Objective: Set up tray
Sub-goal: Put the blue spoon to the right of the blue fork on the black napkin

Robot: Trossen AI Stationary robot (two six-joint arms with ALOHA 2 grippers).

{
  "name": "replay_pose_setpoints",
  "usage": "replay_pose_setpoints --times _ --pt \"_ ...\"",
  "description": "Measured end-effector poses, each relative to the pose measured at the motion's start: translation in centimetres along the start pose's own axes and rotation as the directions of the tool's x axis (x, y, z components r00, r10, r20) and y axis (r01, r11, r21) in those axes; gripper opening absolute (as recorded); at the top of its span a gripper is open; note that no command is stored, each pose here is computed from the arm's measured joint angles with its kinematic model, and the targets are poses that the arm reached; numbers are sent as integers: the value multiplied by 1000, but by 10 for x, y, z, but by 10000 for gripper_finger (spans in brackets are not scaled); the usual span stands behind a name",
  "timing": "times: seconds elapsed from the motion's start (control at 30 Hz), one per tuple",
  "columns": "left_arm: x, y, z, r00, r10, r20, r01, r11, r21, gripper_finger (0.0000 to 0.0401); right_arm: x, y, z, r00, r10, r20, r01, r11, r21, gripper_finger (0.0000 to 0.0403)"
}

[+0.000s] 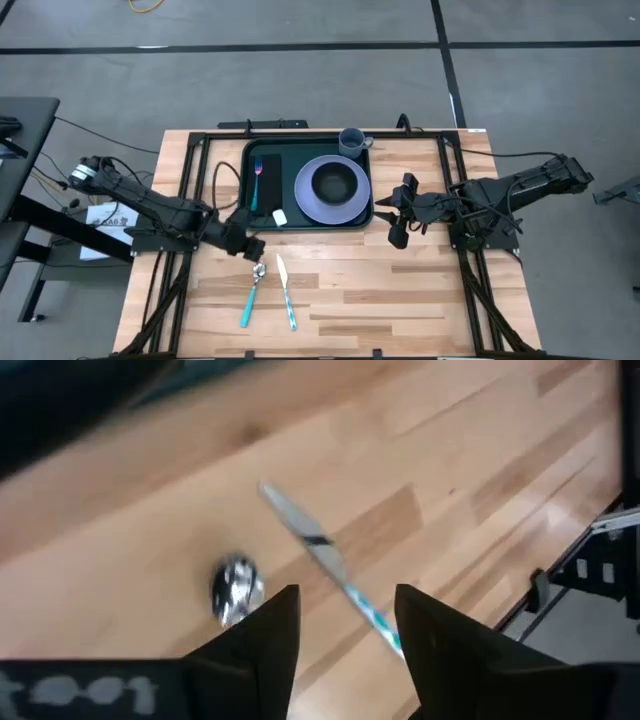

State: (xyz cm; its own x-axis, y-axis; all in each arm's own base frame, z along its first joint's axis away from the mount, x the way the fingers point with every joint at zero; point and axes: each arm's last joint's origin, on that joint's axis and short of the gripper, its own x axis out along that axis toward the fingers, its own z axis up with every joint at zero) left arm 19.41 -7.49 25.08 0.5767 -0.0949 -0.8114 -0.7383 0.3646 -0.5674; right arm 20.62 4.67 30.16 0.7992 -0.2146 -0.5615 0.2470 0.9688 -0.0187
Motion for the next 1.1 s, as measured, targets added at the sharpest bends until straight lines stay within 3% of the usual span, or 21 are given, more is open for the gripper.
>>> replay_pose_setpoints --times 0.23,0.57,0.8,1.1 --pt "11 1 -39 994 68 -84 -72 997 -39 142 0 0 -1 1000 -2 -14 1 999 -32 123" --pt "51 2 -82 961 185 -205 -221 961 -166 140 -1 0 -5 999 -8 -47 6 999 -53 123" --pt "83 0 -98 952 192 -240 -239 952 -189 140 -1 0 -5 999 -10 -48 7 999 -53 123" --pt "107 6 -106 910 317 -268 -364 920 -148 139 -1 -1 -6 999 -12 -50 9 998 -56 123"
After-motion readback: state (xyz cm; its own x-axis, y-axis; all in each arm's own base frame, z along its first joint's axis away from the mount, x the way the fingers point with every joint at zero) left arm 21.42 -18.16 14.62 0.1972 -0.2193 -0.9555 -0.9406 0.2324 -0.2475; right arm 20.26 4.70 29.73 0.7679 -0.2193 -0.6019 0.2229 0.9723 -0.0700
